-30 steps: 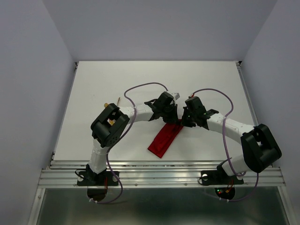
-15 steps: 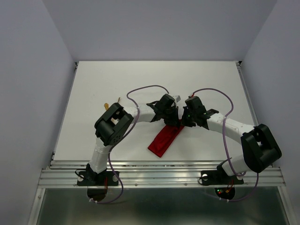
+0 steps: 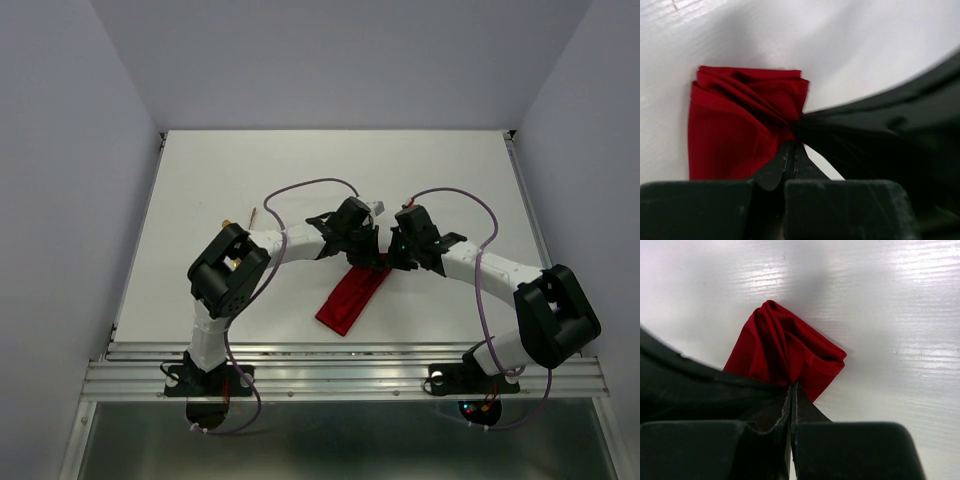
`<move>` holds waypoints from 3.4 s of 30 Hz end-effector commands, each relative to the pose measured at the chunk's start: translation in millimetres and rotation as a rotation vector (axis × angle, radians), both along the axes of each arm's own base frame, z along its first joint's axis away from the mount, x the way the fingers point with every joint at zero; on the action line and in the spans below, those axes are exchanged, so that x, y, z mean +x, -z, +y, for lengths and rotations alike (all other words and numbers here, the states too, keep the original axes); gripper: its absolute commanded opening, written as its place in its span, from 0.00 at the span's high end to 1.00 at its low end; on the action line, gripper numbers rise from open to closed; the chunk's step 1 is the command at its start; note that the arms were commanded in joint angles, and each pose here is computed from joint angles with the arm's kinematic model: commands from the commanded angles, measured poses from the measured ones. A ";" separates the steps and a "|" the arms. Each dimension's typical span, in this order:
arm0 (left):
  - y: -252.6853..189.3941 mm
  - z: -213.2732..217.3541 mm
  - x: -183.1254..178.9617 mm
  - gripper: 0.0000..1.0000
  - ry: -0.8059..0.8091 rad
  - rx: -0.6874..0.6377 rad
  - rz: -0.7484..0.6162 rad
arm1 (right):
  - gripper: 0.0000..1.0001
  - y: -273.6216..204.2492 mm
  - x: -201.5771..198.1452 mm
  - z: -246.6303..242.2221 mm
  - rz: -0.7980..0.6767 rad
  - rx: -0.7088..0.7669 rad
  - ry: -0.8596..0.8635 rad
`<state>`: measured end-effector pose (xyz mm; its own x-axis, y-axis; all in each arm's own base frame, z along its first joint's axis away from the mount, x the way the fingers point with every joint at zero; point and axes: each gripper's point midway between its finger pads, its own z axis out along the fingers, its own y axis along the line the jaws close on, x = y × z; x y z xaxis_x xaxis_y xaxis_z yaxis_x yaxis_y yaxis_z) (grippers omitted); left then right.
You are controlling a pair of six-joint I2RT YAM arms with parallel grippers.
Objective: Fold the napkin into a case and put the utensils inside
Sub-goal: Stuff the top corner of the smaller-rectangle-folded napkin into the folded napkin.
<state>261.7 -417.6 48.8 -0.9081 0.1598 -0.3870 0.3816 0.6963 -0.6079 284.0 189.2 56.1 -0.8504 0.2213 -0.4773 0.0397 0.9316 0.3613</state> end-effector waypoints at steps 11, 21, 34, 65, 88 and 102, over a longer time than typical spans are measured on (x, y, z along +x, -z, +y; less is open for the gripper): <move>-66.1 15.9 -12.5 1.00 0.070 -0.050 -0.101 | 0.99 -16.5 17.6 6.7 -0.066 0.018 -0.004; -41.7 41.8 28.3 1.00 -0.067 0.020 -0.118 | 0.99 -18.8 19.0 8.2 -0.068 0.024 -0.003; -17.1 16.2 47.3 1.00 -0.082 0.007 -0.091 | 0.99 -17.0 18.3 8.4 -0.062 0.023 -0.007; -42.3 13.9 13.2 1.00 0.031 -0.047 -0.129 | 0.99 -13.5 20.1 9.0 -0.058 0.014 -0.014; -3.2 16.8 45.1 1.00 -0.058 0.038 -0.137 | 0.99 -16.1 23.7 11.9 -0.062 0.019 -0.018; 25.2 -6.4 2.5 1.00 0.011 -0.013 -0.041 | 0.99 -8.6 22.6 10.9 -0.042 0.005 -0.018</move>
<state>281.6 -418.5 29.5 -0.8781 0.1508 -0.4540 0.4157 0.7102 -0.5681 290.8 192.6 50.1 -0.8586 0.2033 -0.4706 0.0324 0.9376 0.3461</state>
